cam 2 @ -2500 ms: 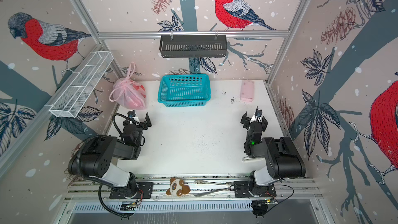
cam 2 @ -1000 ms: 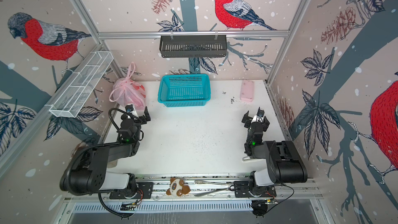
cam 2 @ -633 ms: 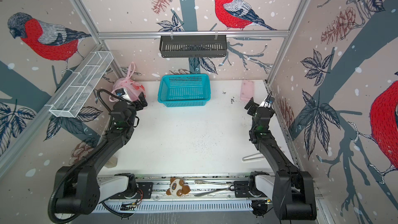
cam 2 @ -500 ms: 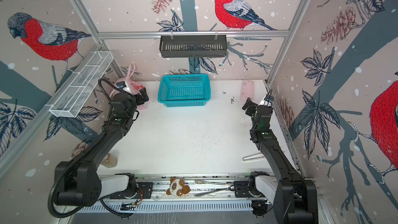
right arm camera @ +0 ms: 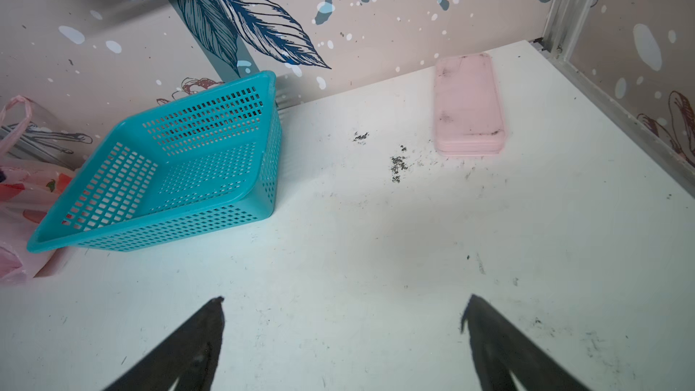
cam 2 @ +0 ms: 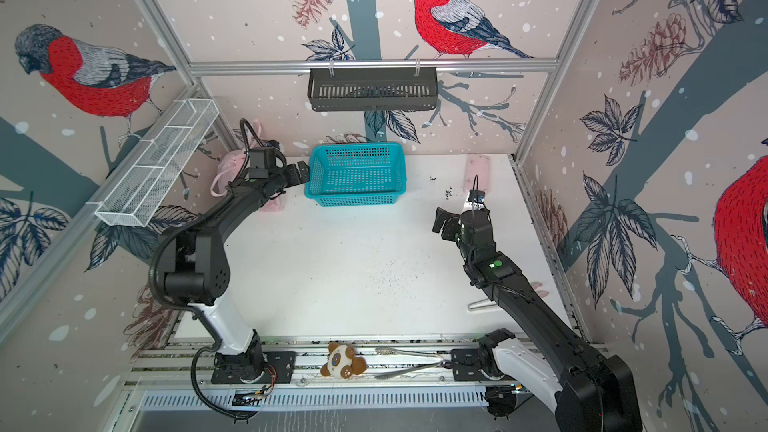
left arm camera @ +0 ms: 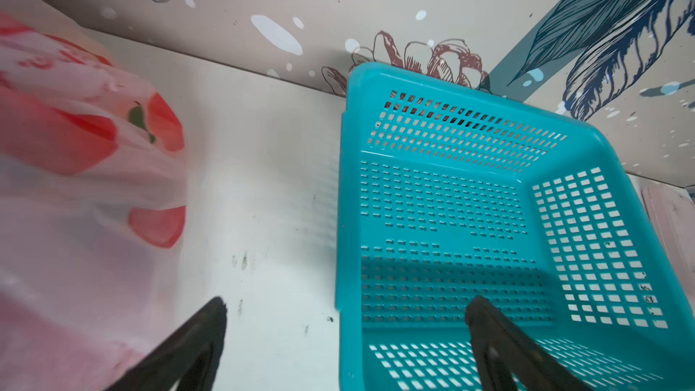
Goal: Untie the knot of the plastic bag and take out the fruit
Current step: 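Reach both grippers to the teal basket's sides and grasp its rims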
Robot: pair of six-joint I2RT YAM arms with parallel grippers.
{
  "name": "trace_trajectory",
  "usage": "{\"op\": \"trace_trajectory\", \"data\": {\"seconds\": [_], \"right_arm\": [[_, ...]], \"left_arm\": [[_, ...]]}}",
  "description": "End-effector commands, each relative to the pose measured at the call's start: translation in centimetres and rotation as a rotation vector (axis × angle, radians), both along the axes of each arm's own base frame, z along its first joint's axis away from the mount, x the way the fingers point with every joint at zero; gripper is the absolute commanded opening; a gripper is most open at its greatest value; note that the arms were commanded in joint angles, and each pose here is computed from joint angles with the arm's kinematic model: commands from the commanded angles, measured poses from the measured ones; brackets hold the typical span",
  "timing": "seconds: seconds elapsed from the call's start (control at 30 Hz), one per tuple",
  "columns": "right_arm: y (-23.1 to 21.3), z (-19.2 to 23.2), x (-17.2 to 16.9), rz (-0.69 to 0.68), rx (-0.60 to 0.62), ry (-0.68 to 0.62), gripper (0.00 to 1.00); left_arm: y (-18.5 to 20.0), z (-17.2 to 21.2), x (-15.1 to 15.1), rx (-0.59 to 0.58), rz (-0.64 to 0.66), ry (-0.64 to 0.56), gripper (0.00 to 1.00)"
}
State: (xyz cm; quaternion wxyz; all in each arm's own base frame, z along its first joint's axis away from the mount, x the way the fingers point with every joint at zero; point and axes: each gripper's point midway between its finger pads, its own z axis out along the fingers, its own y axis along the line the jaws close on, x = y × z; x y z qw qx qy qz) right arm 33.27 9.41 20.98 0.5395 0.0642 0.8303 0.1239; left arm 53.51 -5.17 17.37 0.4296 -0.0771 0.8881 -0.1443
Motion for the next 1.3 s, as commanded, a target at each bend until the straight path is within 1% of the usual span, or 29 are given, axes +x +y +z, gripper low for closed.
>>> {"op": "trace_trajectory", "data": {"seconds": [0.0,0.03,0.13,0.17,0.2,0.23,0.37,0.53,0.7,0.8,0.97,1.13,1.27], "right_arm": [[-0.3,0.0,-0.1,-0.024,-0.019,0.005,0.99],[-0.3,0.0,0.0,-0.026,-0.02,0.004,0.99],[-0.3,-0.2,0.1,-0.029,-0.03,0.007,0.99],[-0.3,-0.3,0.2,-0.029,-0.032,0.006,0.99],[-0.2,-0.3,0.3,-0.029,-0.032,0.006,0.99],[-0.2,-0.5,0.4,-0.027,-0.034,0.008,0.99],[0.3,-1.0,0.9,-0.014,-0.036,0.019,1.0],[0.9,-2.0,1.3,0.003,-0.036,0.043,1.0],[1.2,-2.2,1.2,0.015,-0.029,0.046,0.99],[1.5,-2.4,0.9,0.023,-0.018,0.049,0.99],[2.3,-2.4,-0.3,0.045,0.006,0.051,0.98],[2.9,-2.0,-2.1,0.049,0.048,0.061,0.97],[3.0,-2.3,-4.0,0.035,0.094,0.109,0.96]], "left_arm": [[-1.7,-1.5,1.1,-0.058,-0.079,0.049,0.97],[-2.0,-2.0,1.7,-0.061,-0.086,0.055,0.96],[-2.8,-3.1,3.1,-0.063,-0.108,0.074,0.87],[-3.0,-3.4,3.4,-0.062,-0.113,0.079,0.82],[-3.3,-3.7,3.8,-0.061,-0.118,0.082,0.73],[-3.7,-4.1,4.1,-0.057,-0.124,0.09,0.68],[-4.7,-5.4,4.7,-0.043,-0.139,0.113,0.62],[-5.4,-6.9,4.7,-0.029,-0.139,0.141,0.53],[-5.8,-7.4,3.8,-0.041,-0.141,0.164,0.35],[-6.1,-7.5,2.5,-0.046,-0.135,0.174,0.25],[-6.9,-7.6,-1.1,-0.057,-0.104,0.202,0.19],[-7.8,-8.1,-7.0,-0.061,-0.028,0.267,0.16],[-9.1,-8.1,-12.2,-0.034,0.029,0.293,0.15]]}}
